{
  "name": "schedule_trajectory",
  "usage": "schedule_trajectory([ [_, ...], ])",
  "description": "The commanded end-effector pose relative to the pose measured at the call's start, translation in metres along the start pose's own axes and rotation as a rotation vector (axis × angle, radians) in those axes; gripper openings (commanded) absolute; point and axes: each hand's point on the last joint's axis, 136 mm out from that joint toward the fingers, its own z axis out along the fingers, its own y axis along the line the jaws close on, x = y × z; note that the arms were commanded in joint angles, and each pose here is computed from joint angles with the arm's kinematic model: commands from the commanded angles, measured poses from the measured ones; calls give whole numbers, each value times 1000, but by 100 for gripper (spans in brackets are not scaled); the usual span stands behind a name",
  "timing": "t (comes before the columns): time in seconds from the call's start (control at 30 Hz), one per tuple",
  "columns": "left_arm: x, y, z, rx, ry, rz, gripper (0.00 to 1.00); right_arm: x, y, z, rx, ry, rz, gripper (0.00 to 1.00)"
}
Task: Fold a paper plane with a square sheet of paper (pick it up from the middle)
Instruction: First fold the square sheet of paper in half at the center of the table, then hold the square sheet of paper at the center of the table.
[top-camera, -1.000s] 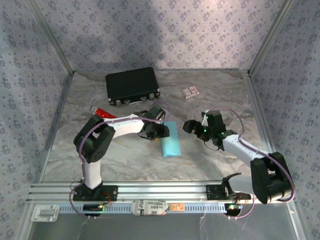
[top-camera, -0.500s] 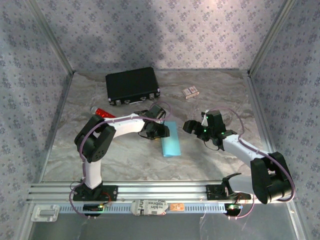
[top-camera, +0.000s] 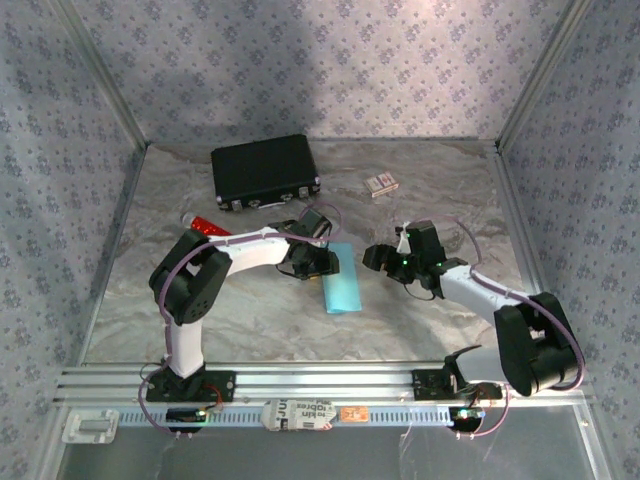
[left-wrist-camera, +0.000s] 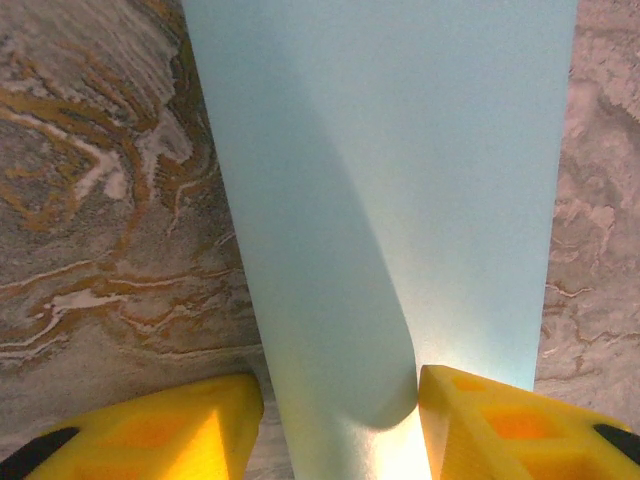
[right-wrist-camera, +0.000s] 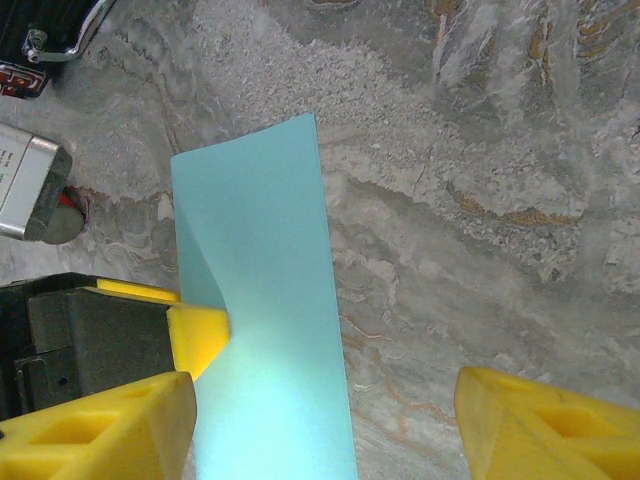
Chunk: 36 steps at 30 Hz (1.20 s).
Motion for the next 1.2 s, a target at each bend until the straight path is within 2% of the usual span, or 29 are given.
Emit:
schedule_trajectory([
  [0.0, 29, 69, 26, -242, 87, -60, 49, -10, 11, -1, -20, -18, -31, 71],
  [0.43, 33, 70, 31, -243, 105, -51, 49, -8, 9, 1, -13, -8, -32, 71],
  [0.53, 33, 70, 32, -242, 106, -48, 49, -7, 11, 1, -21, -3, -36, 70],
  [0.6, 33, 69, 32, -237, 106, -41, 49, -6, 14, 2, -35, 5, -40, 65],
  [0.7, 33, 68, 33, -231, 109, -31, 49, -5, 14, 4, -37, 14, -42, 62],
  [1.17, 30, 64, 37, -224, 115, -5, 51, -4, 13, 7, -23, 20, -41, 62],
])
